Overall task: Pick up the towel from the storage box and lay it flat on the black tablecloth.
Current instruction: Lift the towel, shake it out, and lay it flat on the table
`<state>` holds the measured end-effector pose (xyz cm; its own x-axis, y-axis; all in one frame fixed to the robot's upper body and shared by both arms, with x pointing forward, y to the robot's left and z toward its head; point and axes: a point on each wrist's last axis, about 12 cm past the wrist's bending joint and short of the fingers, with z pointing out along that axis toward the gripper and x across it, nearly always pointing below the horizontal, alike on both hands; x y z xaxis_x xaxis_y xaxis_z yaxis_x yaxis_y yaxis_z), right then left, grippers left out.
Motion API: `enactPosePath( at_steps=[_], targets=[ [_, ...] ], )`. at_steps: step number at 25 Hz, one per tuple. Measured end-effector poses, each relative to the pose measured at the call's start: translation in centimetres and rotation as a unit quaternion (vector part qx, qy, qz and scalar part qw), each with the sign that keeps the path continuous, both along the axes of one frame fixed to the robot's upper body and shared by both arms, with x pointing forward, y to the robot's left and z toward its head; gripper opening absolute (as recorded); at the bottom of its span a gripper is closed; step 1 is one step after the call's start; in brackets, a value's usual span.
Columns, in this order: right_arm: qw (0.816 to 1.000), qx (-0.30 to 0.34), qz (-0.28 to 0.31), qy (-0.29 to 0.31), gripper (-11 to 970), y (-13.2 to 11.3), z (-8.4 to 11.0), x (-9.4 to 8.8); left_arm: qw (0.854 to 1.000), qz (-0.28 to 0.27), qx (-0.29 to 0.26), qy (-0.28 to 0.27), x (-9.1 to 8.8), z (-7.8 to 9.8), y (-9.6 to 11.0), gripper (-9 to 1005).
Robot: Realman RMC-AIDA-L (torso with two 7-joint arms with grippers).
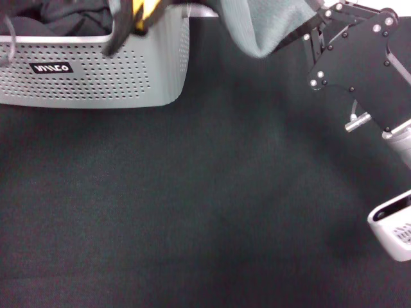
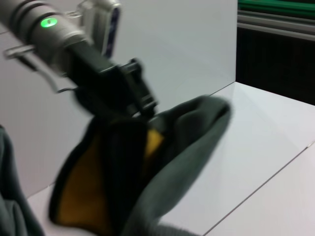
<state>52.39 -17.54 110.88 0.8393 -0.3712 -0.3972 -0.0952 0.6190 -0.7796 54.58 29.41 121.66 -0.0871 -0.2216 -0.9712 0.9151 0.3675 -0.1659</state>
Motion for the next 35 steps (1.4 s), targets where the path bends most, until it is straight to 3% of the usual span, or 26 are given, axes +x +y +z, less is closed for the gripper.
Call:
enactPosePath(
  at_steps=[3, 8, 13, 18, 21, 24, 28, 35],
  targets=[
    [0.999, 0.026, 0.017, 0.007, 4, -0.1, 0.3, -0.3, 1.000, 0.010, 0.021, 0.019, -0.4, -2.6, 0.2, 73],
    [0.993, 0.094, 0.074, -0.011, 4, 0.7, 2.2, -1.2, 0.996, 0.029, 0.059, 0.062, -1.8, -6.5, 1.5, 174],
    [0.989, 0.105, 0.094, -0.031, 4, 1.7, 4.0, -1.2, 0.986, 0.025, 0.124, 0.105, -3.4, -9.6, 2.4, 275],
    [0.994, 0.081, 0.067, 0.031, 4, 3.1, 5.3, 0.7, 0.987, 0.039, 0.124, 0.092, -4.6, -10.3, 2.9, 427],
    [0.989, 0.022, 0.052, 0.139, 4, 5.0, 6.6, 2.8, 0.988, 0.045, 0.117, 0.085, -4.8, -10.4, 2.9, 458],
    [0.970, -0.056, 0.005, 0.235, 4, 6.7, 7.6, 3.9, 0.989, 0.044, 0.117, 0.076, -4.8, -10.5, 2.5, 459],
    [0.954, -0.094, -0.038, 0.281, 4, 7.6, 9.3, 2.9, 0.990, 0.042, 0.120, 0.060, -4.8, -10.8, 2.1, 458],
    [0.940, -0.084, -0.046, 0.327, 5, 7.5, 13.5, 1.0, 0.990, 0.036, 0.124, 0.049, -5.0, -11.5, 1.6, 456]
  ],
)
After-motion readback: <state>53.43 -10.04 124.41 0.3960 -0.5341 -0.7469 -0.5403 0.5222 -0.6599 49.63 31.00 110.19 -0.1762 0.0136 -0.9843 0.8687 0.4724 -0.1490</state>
